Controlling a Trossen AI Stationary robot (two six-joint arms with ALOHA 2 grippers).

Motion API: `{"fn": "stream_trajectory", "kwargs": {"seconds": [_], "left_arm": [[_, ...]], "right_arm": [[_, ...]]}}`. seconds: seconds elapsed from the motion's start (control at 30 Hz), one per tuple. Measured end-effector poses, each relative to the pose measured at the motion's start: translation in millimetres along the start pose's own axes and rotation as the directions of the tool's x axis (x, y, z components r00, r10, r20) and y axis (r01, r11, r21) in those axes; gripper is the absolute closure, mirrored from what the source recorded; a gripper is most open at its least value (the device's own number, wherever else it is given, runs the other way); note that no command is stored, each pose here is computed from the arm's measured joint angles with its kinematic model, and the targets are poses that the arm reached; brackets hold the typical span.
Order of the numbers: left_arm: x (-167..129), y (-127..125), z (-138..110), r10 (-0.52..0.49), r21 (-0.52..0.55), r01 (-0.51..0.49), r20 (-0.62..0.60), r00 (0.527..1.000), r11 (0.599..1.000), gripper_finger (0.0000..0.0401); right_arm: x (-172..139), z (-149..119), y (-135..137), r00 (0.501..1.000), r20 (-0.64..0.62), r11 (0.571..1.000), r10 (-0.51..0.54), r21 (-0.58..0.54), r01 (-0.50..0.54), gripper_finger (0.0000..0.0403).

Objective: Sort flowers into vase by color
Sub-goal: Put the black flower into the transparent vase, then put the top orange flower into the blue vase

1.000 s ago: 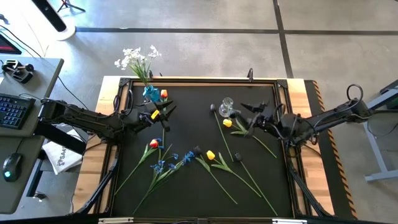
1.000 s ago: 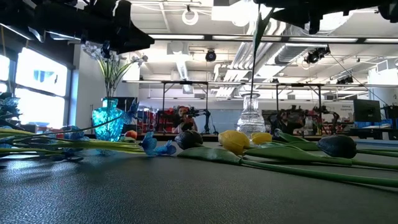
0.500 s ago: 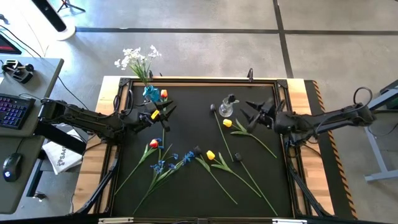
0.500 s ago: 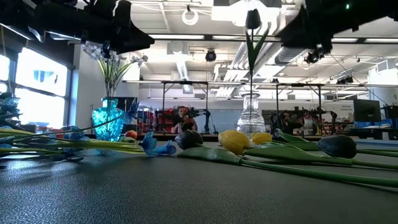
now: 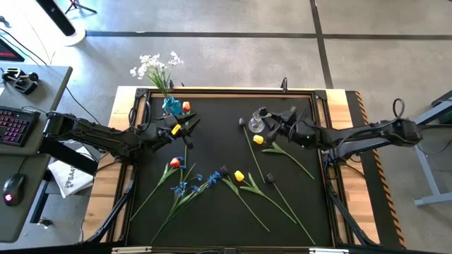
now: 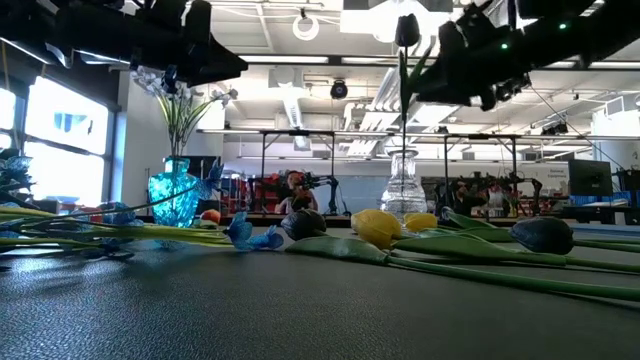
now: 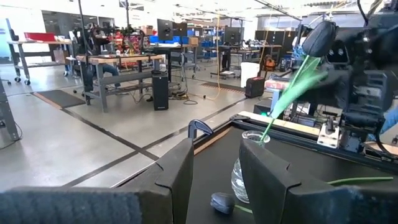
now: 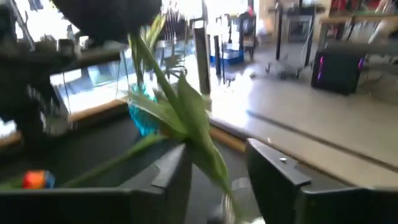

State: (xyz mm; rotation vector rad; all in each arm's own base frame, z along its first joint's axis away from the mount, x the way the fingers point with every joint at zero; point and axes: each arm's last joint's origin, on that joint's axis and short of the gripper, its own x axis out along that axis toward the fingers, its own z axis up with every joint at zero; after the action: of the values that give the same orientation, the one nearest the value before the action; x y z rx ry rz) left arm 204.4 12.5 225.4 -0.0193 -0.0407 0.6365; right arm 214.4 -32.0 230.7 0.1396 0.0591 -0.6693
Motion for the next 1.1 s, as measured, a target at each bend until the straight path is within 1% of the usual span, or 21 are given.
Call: {"fn": "stream_trajectory", "kwargs": {"seconds": [0.1, 0.23, 0.3, 0.37, 0.47, 0.53, 0.6, 0.73, 0.8, 0.87, 0.97, 1.1], "left_arm": [[0.0, 0.0, 0.0, 0.0, 0.001, 0.0, 0.0, 1.0, 1.0, 0.0281], [0.0, -0.1, 0.0, 0.0, 0.002, 0.0, 0.0, 1.0, 1.0, 0.0281], [0.0, -0.1, 0.0, 0.0, 0.002, 0.0, 0.0, 1.0, 1.0, 0.0281], [0.0, -0.1, 0.0, 0.0, 0.002, 0.0, 0.0, 1.0, 1.0, 0.0281], [0.0, -0.1, 0.0, 0.0, 0.002, 0.0, 0.0, 1.0, 1.0, 0.0281], [0.0, -0.1, 0.0, -0.001, 0.002, 0.001, 0.0, 1.0, 1.0, 0.0281], [0.0, -0.1, -0.1, 0.0, 0.003, 0.0, -0.001, 1.0, 1.0, 0.0281], [-0.1, 0.0, -0.8, -0.001, 0.007, 0.001, -0.007, 1.0, 1.0, 0.0281], [-0.1, -0.1, -1.1, -0.002, 0.005, 0.002, -0.009, 1.0, 1.0, 0.0281], [-0.2, -0.2, -1.5, -0.003, 0.008, 0.003, -0.012, 1.0, 1.0, 0.0281], [-0.2, -0.2, -2.9, -0.005, 0.017, 0.005, -0.025, 1.0, 1.0, 0.0281], [-0.2, -0.2, -3.5, -0.005, 0.021, 0.005, -0.03, 1.0, 1.0, 0.0281]], "right_arm": [[8.5, 5.7, -4.3, 0.998, 0.063, 0.999, 0.028, 0.018, -0.029, 0.0302], [23.3, 15.5, -8.0, 0.995, 0.065, 0.997, 0.073, 0.02, -0.074, 0.0344], [32.1, 19.8, -8.8, 0.996, 0.059, 0.998, 0.06, 0.017, -0.061, 0.0359], [40.4, 22.9, -9.0, 0.998, 0.043, 0.999, 0.041, -0.021, -0.04, 0.037], [48.4, 30.8, -8.4, 1.0, 0.015, 0.997, -0.007, -0.076, 0.008, 0.0372], [51.5, 38.4, -8.7, 0.998, -0.027, 0.994, -0.049, -0.101, 0.047, 0.0363], [52.5, 47.0, -9.4, 0.993, -0.087, 0.989, -0.081, -0.133, 0.069, 0.0343], [51.2, 64.0, -9.1, 0.964, -0.214, 0.973, -0.155, -0.202, 0.111, 0.0284], [48.8, 71.8, -9.1, 0.946, -0.273, 0.966, -0.177, -0.234, 0.113, 0.0252], [44.6, 77.8, -9.7, 0.921, -0.336, 0.962, -0.197, -0.248, 0.115, 0.0221], [36.7, 82.2, -11.1, 0.875, -0.431, 0.961, -0.221, -0.248, 0.121, 0.0187], [22.4, 76.9, -11.4, 0.805, -0.542, 0.96, -0.241, -0.254, 0.117, 0.0165]]}}
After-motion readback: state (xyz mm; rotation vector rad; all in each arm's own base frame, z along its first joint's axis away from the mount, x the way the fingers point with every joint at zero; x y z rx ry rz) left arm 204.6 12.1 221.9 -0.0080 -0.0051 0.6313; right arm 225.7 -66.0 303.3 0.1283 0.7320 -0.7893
